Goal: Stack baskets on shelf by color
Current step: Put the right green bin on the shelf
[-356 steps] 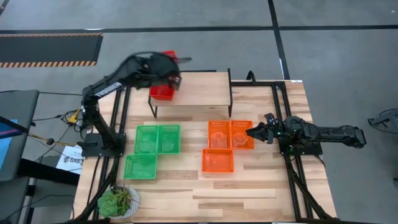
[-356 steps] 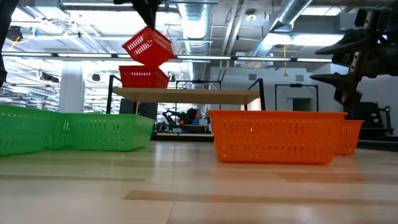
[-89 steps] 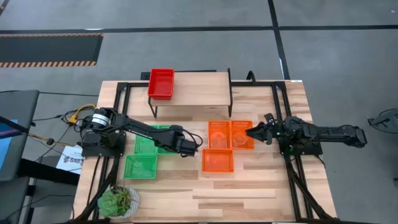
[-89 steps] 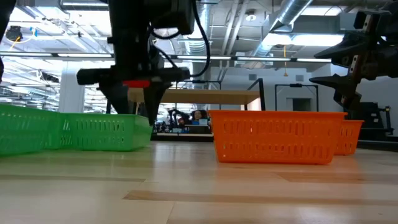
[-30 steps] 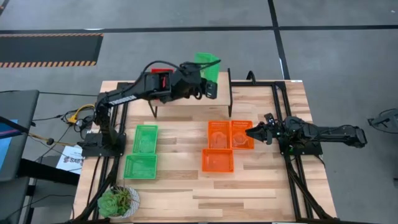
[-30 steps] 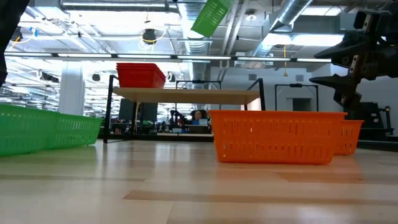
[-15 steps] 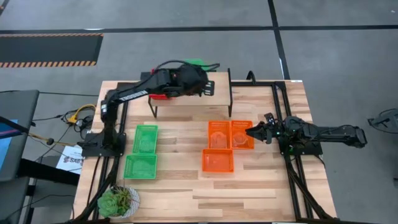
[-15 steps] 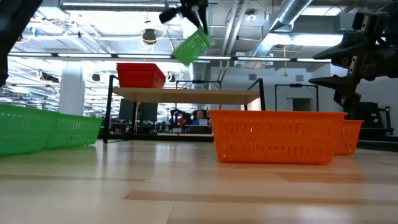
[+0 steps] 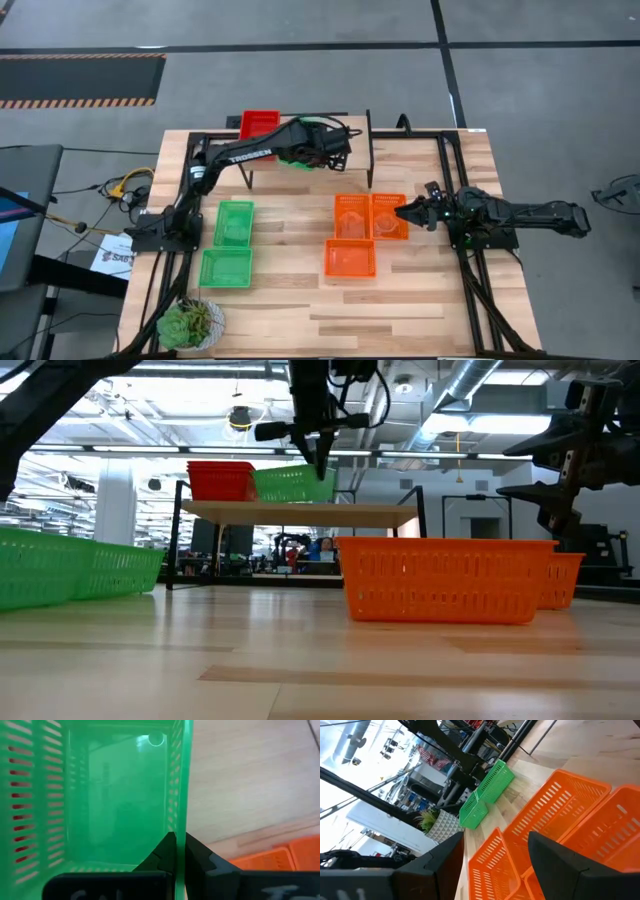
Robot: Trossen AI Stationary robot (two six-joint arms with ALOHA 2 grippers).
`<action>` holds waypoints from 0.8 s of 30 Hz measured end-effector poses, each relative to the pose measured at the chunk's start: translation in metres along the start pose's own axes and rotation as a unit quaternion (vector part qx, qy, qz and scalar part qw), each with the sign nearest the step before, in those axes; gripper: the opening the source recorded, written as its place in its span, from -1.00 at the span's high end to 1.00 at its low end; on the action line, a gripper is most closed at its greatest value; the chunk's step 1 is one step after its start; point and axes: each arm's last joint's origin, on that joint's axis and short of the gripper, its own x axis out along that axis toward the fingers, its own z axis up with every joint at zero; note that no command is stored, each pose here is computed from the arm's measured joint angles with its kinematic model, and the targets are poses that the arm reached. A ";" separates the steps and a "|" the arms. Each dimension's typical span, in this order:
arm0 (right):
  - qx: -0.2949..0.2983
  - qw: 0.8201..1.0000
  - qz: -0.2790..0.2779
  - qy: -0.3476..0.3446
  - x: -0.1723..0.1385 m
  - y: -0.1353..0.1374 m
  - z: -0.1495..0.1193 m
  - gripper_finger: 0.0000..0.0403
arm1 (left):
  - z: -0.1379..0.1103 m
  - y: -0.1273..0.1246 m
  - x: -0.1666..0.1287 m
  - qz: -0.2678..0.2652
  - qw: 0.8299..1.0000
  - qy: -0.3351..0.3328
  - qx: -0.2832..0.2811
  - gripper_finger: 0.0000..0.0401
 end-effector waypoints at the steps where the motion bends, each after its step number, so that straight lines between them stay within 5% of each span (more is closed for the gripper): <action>1: 0.000 1.000 0.000 0.000 0.000 0.000 0.000 -0.21 | 0.001 0.001 0.000 0.003 1.000 0.002 -0.004 1.00; 12: -0.001 1.000 0.000 0.000 0.000 0.000 0.000 -0.21 | 0.012 -0.004 0.001 -0.033 0.997 -0.040 -0.059 0.89; 24: -0.001 1.000 0.001 0.002 0.000 0.000 0.000 -0.21 | 0.019 -0.003 0.000 -0.027 0.992 -0.074 -0.102 0.30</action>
